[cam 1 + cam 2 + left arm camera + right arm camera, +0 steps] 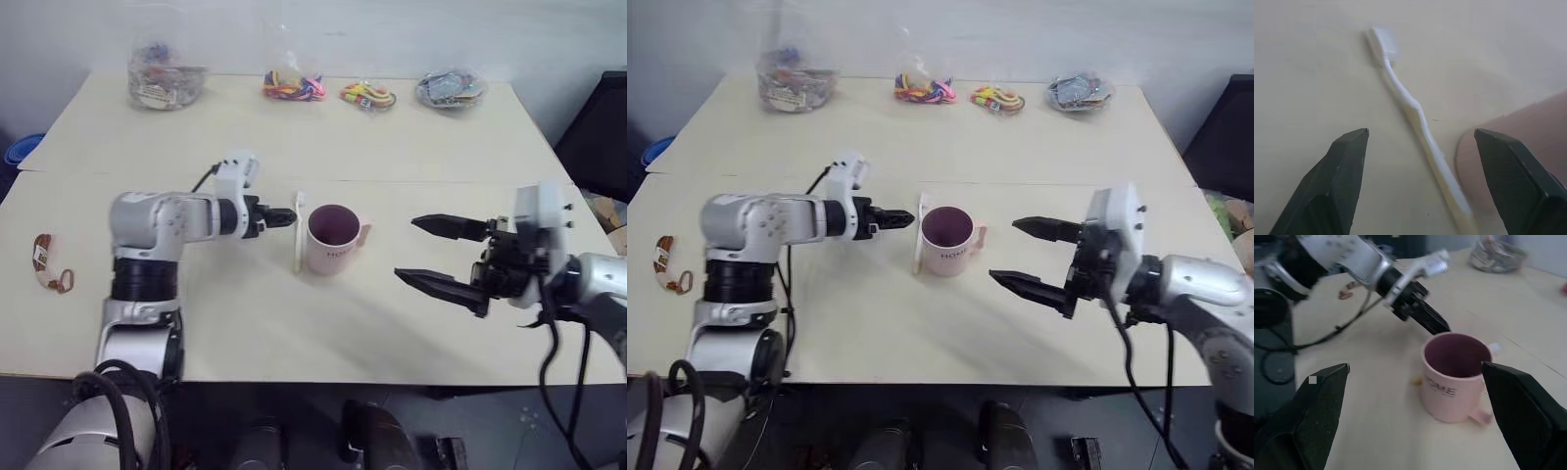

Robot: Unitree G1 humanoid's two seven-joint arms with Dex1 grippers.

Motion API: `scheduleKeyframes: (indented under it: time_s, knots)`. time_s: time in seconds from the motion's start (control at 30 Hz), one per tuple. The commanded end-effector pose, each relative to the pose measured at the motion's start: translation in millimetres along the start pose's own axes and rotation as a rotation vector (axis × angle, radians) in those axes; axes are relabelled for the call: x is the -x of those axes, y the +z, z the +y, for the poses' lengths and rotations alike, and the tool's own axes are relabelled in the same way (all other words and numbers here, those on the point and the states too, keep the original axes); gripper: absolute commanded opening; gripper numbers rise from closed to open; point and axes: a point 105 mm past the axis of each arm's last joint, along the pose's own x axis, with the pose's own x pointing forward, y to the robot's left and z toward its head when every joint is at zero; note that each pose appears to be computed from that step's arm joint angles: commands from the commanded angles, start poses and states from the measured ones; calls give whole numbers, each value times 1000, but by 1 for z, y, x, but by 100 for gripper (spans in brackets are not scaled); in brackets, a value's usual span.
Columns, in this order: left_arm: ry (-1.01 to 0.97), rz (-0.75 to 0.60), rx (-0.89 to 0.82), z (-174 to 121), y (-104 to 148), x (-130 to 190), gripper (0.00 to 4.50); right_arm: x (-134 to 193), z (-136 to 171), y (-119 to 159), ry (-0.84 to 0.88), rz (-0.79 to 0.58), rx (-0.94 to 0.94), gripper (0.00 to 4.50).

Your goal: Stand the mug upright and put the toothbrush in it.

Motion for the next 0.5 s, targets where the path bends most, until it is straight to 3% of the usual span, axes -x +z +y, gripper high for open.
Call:
scheduleKeyframes:
  time_s: [0.03,0.23,0.33,0.5]
  knots:
    - [78,-26,-5,3,16,-8,366,-1,9,29,31,-72,44,443]
    - [45,45,-25,-13,15,-34,366,-9,9,34,8,-58,89,443]
    - [39,93,-56,-16,6,-44,305,-11,5,32,-25,-40,107,450]
    - [19,127,-46,-20,-2,-50,158,-10,-2,31,-73,-10,141,450]
